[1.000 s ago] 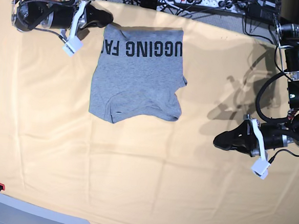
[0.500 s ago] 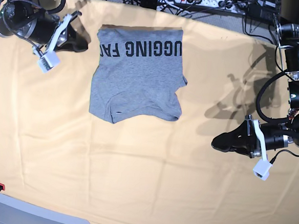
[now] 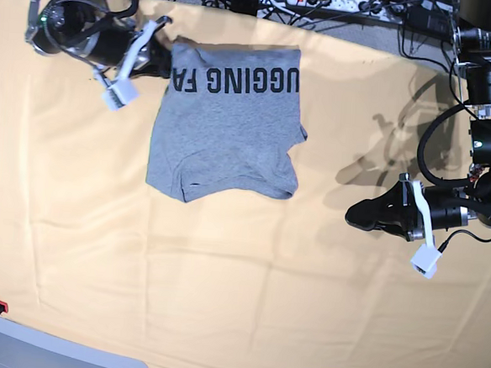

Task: Layout the t-shirt on the table in an organized manner, then fold the t-shirt properly
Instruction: 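Straighten the folded t-shirt's printed edge with both grippers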

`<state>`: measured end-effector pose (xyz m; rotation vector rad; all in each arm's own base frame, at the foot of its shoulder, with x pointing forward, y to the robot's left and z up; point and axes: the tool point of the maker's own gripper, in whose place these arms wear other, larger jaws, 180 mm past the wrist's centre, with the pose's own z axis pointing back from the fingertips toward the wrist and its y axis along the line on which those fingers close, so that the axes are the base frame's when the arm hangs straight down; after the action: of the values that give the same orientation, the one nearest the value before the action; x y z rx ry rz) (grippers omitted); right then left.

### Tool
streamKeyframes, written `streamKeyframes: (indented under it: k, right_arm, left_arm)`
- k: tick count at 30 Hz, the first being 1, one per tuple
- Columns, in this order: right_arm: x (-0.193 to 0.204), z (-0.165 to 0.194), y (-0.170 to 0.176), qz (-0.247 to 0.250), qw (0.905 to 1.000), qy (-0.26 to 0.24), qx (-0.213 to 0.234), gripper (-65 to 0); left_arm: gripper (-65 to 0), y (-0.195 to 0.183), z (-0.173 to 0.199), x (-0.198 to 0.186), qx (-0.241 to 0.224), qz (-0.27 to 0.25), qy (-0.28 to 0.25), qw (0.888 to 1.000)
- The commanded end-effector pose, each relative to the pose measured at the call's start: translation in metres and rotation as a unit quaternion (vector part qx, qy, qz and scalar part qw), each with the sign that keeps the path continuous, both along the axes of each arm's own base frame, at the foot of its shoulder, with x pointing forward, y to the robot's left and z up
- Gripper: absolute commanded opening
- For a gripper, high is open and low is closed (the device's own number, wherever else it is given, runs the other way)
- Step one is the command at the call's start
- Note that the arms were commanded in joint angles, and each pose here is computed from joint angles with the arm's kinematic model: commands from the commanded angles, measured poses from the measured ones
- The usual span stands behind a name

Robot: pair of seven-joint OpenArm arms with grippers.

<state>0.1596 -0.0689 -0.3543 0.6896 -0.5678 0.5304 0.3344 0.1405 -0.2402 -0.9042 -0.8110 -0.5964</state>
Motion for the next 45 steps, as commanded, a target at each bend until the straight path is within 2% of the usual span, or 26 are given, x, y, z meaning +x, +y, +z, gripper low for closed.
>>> streamKeyframes:
  k: [1,5,10,15,21,25,28,29,33,35,39,45]
  right_arm:
    - [-0.002,0.006,0.009,0.016,0.9998,-0.008,0.012,-65.0]
    - [-0.019,0.0,0.029,0.062,0.9979,0.012,0.012,-65.0]
    - [-0.033,-0.012,0.021,0.086,0.995,0.045,-0.025,-65.0]
    - [-0.018,-0.01,-0.002,0.045,0.9975,0.034,-0.041,-65.0]
    - [0.017,0.003,-0.062,-0.055,0.9958,-0.004,-0.074,-65.0]
    - [0.028,0.025,-0.081,-0.104,0.9935,-0.031,-0.034,-65.0]
    - [0.034,0.036,-0.093,-0.129,0.9902,-0.048,-0.022,-65.0]
    - [0.036,0.039,-0.097,-0.135,0.9892,-0.052,-0.021,-65.0]
    - [0.037,0.042,-0.101,-0.144,0.9878,-0.058,-0.017,-65.0]
    - [0.037,0.042,-0.101,-0.142,0.9881,-0.056,-0.017,-65.0]
    - [0.037,0.043,-0.1,-0.142,0.9881,-0.057,-0.015,-65.0]
    - [0.037,0.043,-0.1,-0.142,0.9881,-0.057,-0.015,-65.0]
  left_arm:
    - [-65.0,0.002,0.017,0.005,-0.01,0.002,-0.026,1.0]
    - [-65.0,0.002,0.016,0.004,-0.01,0.002,-0.024,1.0]
    - [-65.0,0.003,0.016,0.004,-0.009,0.002,-0.023,1.0]
    - [-65.0,0.005,0.016,0.004,-0.006,0.003,-0.023,1.0]
    - [-65.0,0.007,0.012,0.001,-0.003,0.003,-0.019,1.0]
    - [-65.0,0.0,-0.004,-0.023,0.004,-0.009,0.0,1.0]
    - [-65.0,-0.01,-0.022,-0.053,0.009,-0.025,0.027,0.999]
    - [-65.0,-0.013,-0.026,-0.063,0.011,-0.031,0.033,0.999]
    - [-65.0,-0.004,-0.061,-0.09,0.096,-0.015,0.071,0.993]
    - [-65.0,0.001,-0.072,-0.098,0.106,0.005,0.088,0.99]
    - [-65.0,-0.01,-0.087,-0.114,0.087,0.011,0.117,0.989]
    - [-65.0,-0.043,-0.093,-0.124,0.04,0.002,0.131,0.991]
